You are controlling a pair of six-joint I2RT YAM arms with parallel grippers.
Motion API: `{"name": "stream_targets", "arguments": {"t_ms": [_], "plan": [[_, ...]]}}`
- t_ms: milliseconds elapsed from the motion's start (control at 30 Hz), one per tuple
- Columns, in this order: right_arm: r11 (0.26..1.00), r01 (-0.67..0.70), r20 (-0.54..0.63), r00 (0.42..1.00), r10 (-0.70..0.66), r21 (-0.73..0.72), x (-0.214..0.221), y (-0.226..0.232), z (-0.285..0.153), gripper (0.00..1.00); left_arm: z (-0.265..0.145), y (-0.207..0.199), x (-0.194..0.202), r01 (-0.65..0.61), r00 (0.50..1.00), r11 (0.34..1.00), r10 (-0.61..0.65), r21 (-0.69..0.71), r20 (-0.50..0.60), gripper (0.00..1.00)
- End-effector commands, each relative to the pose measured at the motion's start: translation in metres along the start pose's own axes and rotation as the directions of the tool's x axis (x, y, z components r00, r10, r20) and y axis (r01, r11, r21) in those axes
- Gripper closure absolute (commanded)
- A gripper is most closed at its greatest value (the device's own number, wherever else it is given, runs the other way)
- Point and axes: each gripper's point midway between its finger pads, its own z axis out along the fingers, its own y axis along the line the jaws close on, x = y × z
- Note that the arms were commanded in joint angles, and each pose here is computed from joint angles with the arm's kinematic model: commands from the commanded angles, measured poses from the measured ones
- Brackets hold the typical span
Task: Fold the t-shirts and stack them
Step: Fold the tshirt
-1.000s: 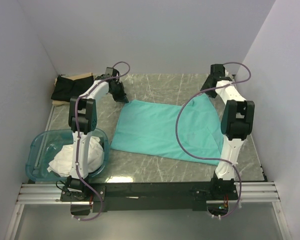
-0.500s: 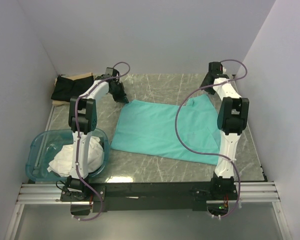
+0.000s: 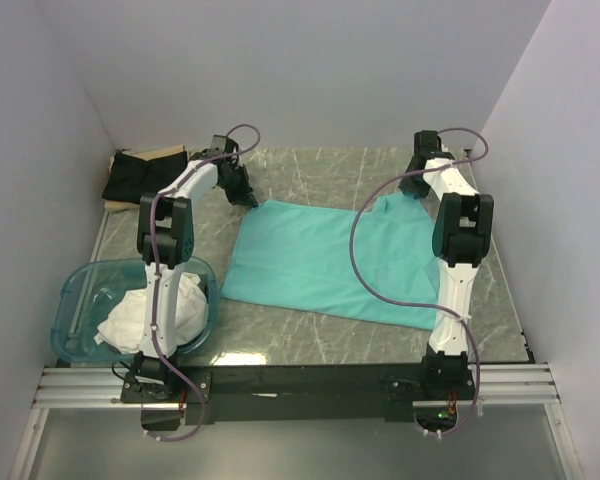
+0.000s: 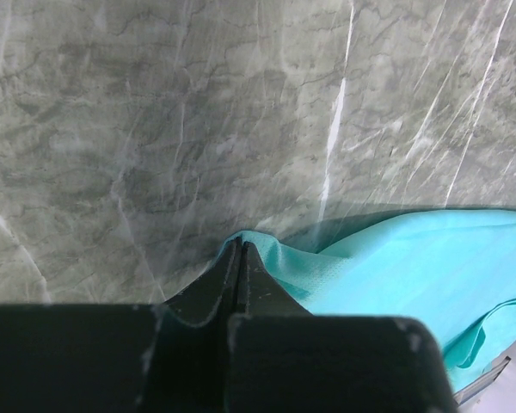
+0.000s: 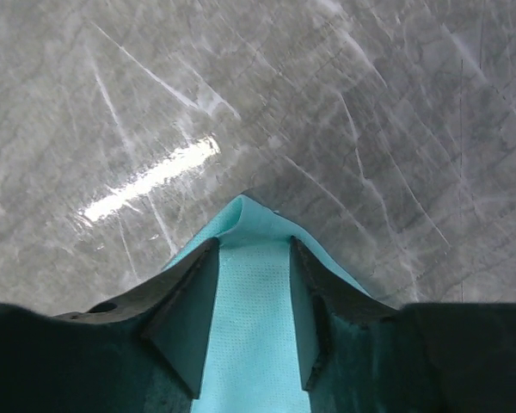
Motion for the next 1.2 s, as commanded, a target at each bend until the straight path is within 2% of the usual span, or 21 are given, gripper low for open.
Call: {"name": "stream_targets", "arguments": {"t_ms": [0, 67, 200, 567, 767, 900, 1167], "plan": [[1.000, 0.004, 0.019, 1.000, -0.004, 0.018, -0.012, -0.006, -0.001, 0.55, 0.004, 0.007, 0.008, 0.011, 0.999, 1.000, -0.012, -0.027, -0.036, 1.00], [1.000, 0.005, 0.015, 1.000, -0.005, 0.021, -0.010, -0.006, 0.001, 0.57, 0.004, 0.006, 0.007, 0.012, 0.999, 1.000, -0.013, -0.026, -0.034, 1.00], [0.999, 0.011, 0.011, 1.000, -0.011, 0.031, -0.008, -0.009, 0.003, 0.67, 0.004, 0.008, 0.006, 0.011, 0.999, 0.999, -0.012, -0.030, -0.031, 1.00], [0.998, 0.014, 0.043, 0.999, -0.017, 0.060, -0.024, -0.015, -0.002, 0.81, 0.003, 0.007, 0.004, -0.002, 1.000, 1.000, 0.002, -0.023, -0.024, 1.00], [1.000, -0.008, 0.065, 0.998, 0.006, 0.024, -0.033, -0.012, -0.008, 0.77, 0.004, 0.008, 0.006, 0.001, 1.000, 1.000, -0.002, -0.023, -0.031, 1.00], [1.000, -0.004, 0.066, 0.998, 0.006, -0.031, -0.039, -0.005, -0.008, 0.69, 0.004, 0.009, 0.007, 0.002, 0.999, 1.000, -0.002, -0.028, -0.035, 1.00], [0.997, 0.021, 0.017, 1.000, -0.019, -0.075, -0.027, 0.002, 0.002, 0.67, 0.005, 0.010, 0.008, 0.005, 0.999, 1.000, -0.007, -0.030, -0.037, 1.00]]}}
